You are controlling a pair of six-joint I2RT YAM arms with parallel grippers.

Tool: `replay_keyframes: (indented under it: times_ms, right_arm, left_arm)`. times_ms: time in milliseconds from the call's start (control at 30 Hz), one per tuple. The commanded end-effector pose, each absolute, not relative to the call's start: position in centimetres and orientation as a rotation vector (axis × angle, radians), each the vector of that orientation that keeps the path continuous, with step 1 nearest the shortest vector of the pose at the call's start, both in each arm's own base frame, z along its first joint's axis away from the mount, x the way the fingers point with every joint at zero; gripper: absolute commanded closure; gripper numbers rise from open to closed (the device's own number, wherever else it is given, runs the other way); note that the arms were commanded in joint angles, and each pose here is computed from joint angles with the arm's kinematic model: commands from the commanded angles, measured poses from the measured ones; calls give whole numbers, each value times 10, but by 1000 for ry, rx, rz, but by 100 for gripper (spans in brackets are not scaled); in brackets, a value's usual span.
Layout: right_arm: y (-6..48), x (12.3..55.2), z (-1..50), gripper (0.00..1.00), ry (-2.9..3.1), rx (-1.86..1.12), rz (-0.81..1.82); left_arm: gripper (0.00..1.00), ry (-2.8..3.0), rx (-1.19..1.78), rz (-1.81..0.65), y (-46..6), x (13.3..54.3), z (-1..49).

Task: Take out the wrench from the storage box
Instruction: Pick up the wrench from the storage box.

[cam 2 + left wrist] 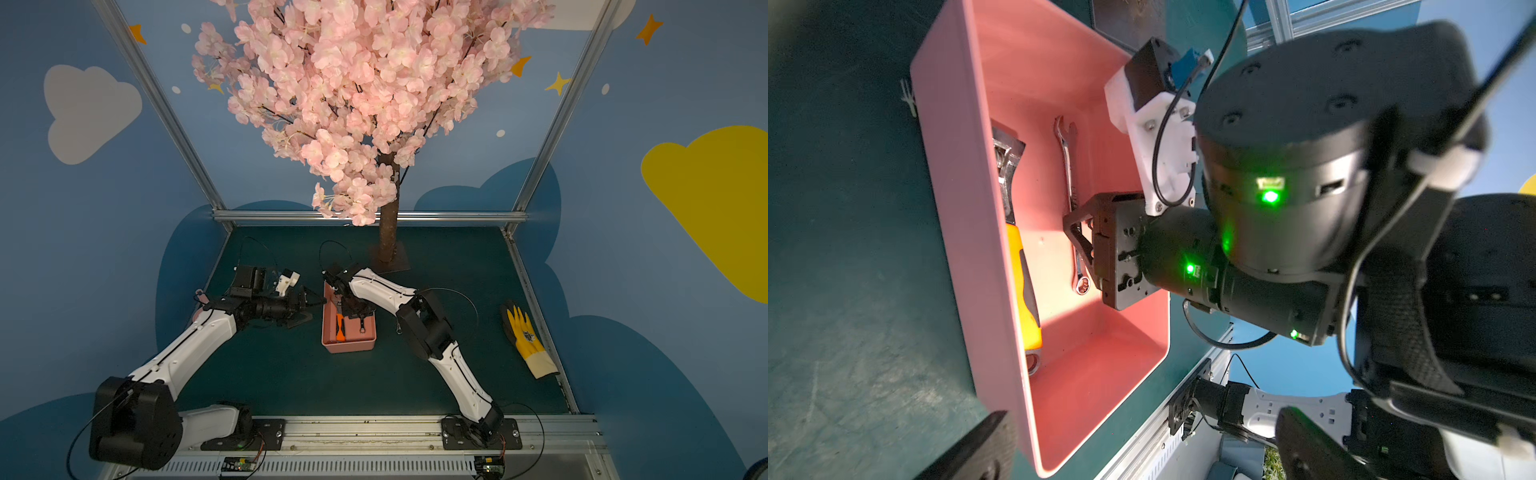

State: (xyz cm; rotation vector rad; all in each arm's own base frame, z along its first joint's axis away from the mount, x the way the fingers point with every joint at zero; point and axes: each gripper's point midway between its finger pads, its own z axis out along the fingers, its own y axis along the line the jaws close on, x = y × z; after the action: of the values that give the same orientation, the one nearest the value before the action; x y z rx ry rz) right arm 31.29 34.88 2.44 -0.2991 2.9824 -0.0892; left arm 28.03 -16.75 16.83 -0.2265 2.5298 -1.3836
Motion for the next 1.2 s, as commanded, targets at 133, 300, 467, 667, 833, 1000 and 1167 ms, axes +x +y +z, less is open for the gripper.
replay_keyframes:
  times_ms: [133, 300, 467, 667, 833, 1000, 1167]
  right_arm:
    - [349, 300, -1, 68, 3067, -313, -85]
    - [345, 316, -5, 71, 3043, -290, -136]
    - [352, 322, -10, 75, 3045, -304, -128]
    - [343, 317, -18, 89, 3072, -296, -197]
    - [345, 319, -13, 100, 3058, -309, -192]
    - [353, 325, 17, 100, 2991, -330, -139]
    - [360, 329, 49, 100, 2943, -337, -78]
  left_arm:
    - [0, 2527, -208, -1399, -168, 278, 165]
    - [0, 2524, -205, -1401, -168, 278, 166]
    - [0, 2527, -203, -1399, -168, 278, 165]
    - [0, 2529, -205, -1397, -168, 279, 164]
    - [0, 2527, -204, -1398, -168, 278, 165]
    - [0, 2525, -201, -1398, -168, 280, 168]
    - [0, 2513, -193, -1404, -169, 281, 174]
